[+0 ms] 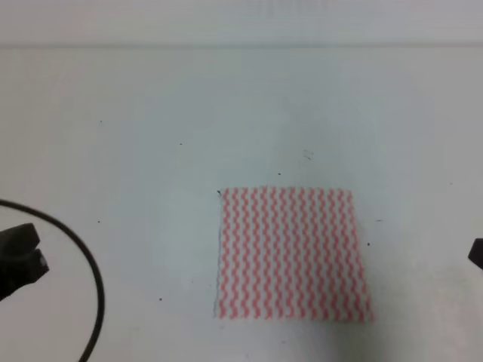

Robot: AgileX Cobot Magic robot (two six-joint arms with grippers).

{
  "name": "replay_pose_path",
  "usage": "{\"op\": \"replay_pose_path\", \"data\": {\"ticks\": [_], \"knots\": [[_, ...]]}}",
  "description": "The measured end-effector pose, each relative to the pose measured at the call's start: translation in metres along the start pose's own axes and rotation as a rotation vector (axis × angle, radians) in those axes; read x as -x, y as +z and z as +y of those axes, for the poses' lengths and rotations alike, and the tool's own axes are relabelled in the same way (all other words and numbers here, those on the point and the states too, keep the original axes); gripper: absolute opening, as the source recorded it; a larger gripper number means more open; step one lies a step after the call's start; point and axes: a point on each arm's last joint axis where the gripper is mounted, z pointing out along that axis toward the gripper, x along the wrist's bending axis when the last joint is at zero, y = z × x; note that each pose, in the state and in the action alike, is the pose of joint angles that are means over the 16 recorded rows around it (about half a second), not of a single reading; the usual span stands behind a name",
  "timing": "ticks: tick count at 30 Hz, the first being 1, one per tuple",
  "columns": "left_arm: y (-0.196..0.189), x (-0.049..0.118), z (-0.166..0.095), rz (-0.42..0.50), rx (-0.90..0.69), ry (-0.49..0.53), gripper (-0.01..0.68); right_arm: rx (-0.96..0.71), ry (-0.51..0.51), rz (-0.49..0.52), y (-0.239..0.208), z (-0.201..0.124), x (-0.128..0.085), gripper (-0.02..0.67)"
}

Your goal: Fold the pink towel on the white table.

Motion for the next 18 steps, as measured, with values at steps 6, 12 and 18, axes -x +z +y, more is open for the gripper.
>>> {"op": "replay_pose_path", "data": {"ticks": [6, 12, 18], "knots": [[0.02, 0.009, 0.008, -0.069, -0.121, 0.033, -0.005, -0.181, 0.03, 0.004, 0.023, 0.002, -0.002, -0.018], [0.042, 0.02, 0.005, -0.189, -0.191, 0.028, -0.005, -0.309, 0.044, 0.034, 0.047, -0.006, -0.012, -0.018], [0.062, 0.035, -0.001, -0.32, -0.234, 0.023, -0.003, -0.387, 0.019, 0.043, 0.068, -0.021, -0.025, -0.018]]}}
